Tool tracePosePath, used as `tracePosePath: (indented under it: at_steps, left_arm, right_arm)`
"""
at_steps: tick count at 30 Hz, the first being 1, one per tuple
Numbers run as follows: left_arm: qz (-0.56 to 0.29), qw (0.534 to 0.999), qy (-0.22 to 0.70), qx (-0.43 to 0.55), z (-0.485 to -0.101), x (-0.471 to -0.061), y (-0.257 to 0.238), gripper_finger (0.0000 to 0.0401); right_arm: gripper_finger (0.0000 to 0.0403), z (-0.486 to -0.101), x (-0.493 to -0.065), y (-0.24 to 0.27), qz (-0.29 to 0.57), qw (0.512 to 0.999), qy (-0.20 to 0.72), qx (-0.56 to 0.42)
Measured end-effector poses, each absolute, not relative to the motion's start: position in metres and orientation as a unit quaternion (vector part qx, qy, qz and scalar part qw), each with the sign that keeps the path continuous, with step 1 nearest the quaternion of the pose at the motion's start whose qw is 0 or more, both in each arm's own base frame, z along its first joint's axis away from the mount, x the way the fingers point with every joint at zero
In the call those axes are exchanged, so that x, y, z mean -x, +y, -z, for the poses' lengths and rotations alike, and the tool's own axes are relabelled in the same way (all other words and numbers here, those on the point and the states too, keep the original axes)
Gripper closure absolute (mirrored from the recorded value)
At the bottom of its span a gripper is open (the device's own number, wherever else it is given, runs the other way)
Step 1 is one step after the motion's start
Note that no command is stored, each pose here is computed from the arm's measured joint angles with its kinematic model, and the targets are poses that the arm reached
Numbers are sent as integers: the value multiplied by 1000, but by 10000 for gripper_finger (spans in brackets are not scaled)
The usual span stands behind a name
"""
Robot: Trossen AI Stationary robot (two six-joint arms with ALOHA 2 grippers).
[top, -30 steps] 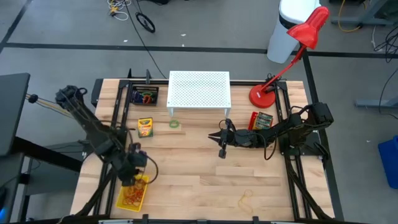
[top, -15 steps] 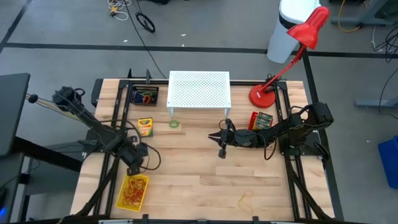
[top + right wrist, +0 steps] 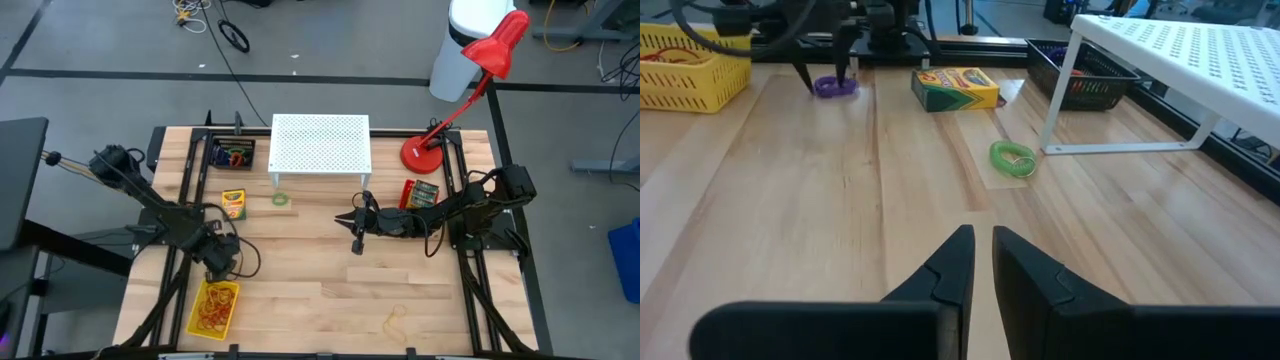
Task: Pick & Place Office Desk Supplies
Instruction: Put the purple spring rubber band into the black bin
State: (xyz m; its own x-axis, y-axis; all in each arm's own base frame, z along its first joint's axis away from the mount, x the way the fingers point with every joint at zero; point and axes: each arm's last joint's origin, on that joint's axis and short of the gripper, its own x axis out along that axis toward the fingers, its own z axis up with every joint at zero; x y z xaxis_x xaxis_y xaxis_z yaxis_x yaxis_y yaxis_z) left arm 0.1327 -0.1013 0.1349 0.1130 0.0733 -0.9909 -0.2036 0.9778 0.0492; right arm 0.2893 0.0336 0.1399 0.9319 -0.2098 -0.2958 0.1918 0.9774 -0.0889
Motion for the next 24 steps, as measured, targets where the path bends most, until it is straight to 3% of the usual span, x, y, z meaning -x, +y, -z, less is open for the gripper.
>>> tracePosePath:
  at_steps: [5,12,24]
  left_arm:
    - [-90,739,667,45,-131,-135,-104,267]
    - [-69,757,649,42,-139,-142,-108,380]
    - [-151,858,490,21,-195,-166,-59,384]
  right_arm:
    - [352,-140,-289,34,102,982,154,29]
    - [352,-140,-289,34,102,982,154,29]
    - [352,-140,-289,34,102,982,154,29]
